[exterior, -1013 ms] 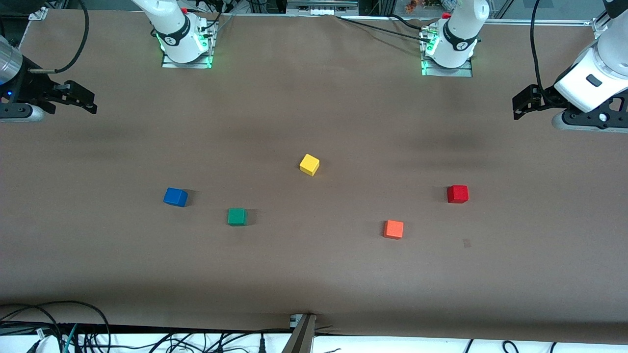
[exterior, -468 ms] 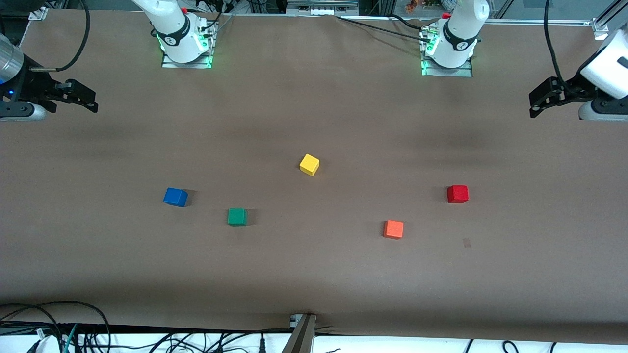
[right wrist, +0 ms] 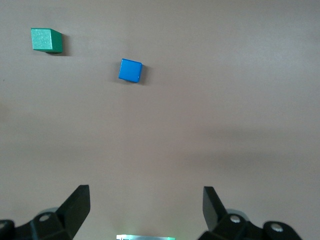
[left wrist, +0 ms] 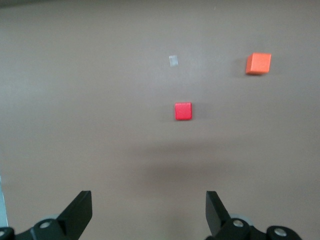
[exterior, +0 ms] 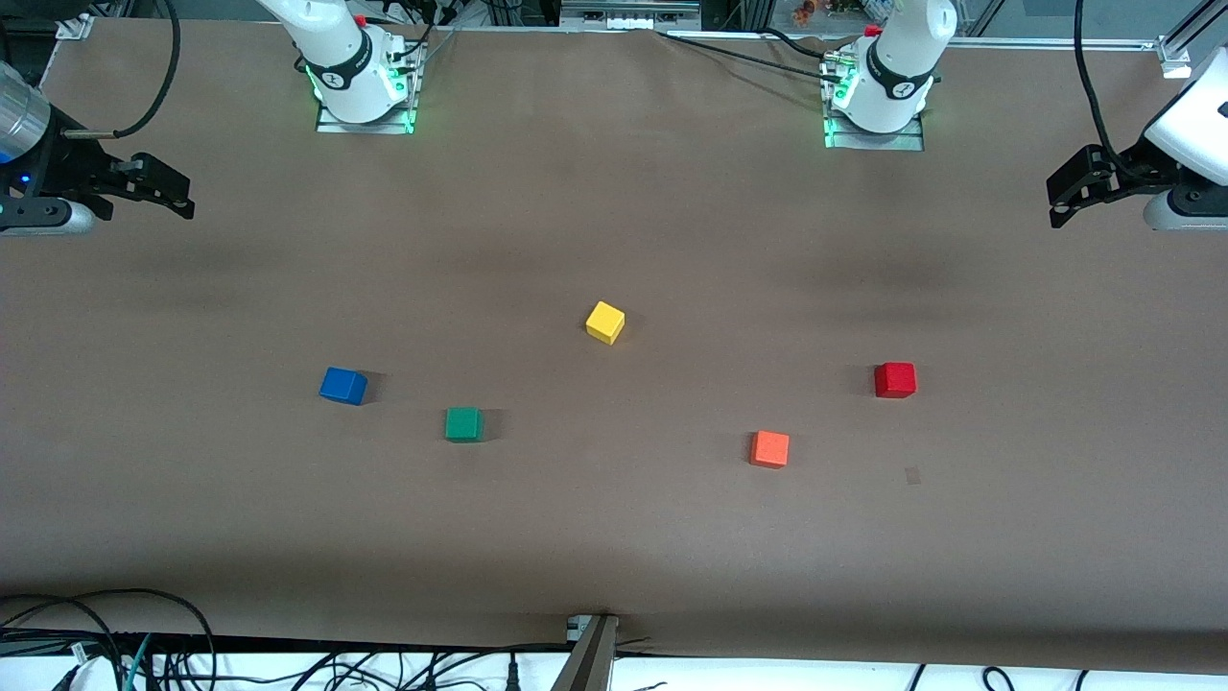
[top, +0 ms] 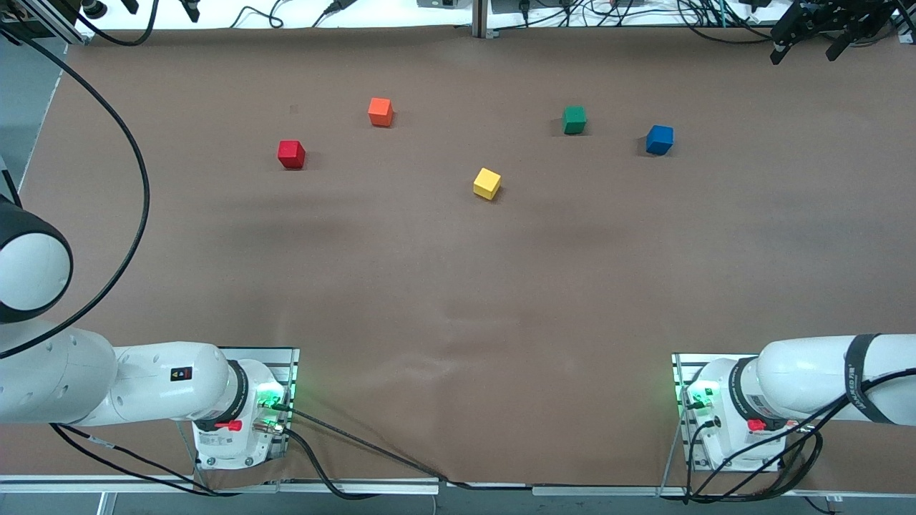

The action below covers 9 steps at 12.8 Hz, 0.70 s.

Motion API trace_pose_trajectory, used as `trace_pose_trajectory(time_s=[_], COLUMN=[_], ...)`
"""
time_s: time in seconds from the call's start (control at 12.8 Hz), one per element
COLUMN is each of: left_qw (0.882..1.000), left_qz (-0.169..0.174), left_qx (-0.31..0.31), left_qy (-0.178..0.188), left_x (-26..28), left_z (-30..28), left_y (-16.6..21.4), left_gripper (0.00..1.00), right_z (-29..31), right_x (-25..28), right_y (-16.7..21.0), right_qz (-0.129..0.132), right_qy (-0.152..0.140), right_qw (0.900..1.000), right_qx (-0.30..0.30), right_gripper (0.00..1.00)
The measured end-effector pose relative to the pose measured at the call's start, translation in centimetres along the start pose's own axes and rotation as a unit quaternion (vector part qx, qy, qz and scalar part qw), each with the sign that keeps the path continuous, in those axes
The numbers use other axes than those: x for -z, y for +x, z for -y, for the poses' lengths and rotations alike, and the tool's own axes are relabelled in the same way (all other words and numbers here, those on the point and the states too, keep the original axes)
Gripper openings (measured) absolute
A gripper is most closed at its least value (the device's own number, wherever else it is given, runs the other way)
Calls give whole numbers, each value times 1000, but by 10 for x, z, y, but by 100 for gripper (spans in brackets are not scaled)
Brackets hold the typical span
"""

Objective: Pass red block to right arm, stack on blue
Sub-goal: 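Move the left gripper down over the red cube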

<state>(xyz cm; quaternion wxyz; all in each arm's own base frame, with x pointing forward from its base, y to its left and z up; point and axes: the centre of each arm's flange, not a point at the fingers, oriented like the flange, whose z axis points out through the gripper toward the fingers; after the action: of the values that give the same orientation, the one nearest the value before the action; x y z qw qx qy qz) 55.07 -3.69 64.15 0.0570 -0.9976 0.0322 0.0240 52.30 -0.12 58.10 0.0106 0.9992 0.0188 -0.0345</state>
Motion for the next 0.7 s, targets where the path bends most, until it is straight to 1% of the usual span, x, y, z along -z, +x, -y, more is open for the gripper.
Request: trace_pose_trajectory(time_s=[0.08,0.23,0.55,0.7], left_qw=[1000,999,997,996], left_qz=[20,44,80,87], left_qx=[-4,-8,6,15], left_qy=[-2,-6,-12,-16], left_x=[-14,-37,-80,-115], left_z=[1,0,-7,-20], left_y=[6,18,39,60], left_gripper=[100,100,100,100], right_z=[0,0,0,0], right_x=[0,0,0,0], right_y=[0,0,0,0], right_qz=[0,0,0,0], right_qy=[0,0,0,0], right_qw=[1000,1000,1000,1000], right_qx=[0,0,0,0], right_gripper=[100,100,100,100])
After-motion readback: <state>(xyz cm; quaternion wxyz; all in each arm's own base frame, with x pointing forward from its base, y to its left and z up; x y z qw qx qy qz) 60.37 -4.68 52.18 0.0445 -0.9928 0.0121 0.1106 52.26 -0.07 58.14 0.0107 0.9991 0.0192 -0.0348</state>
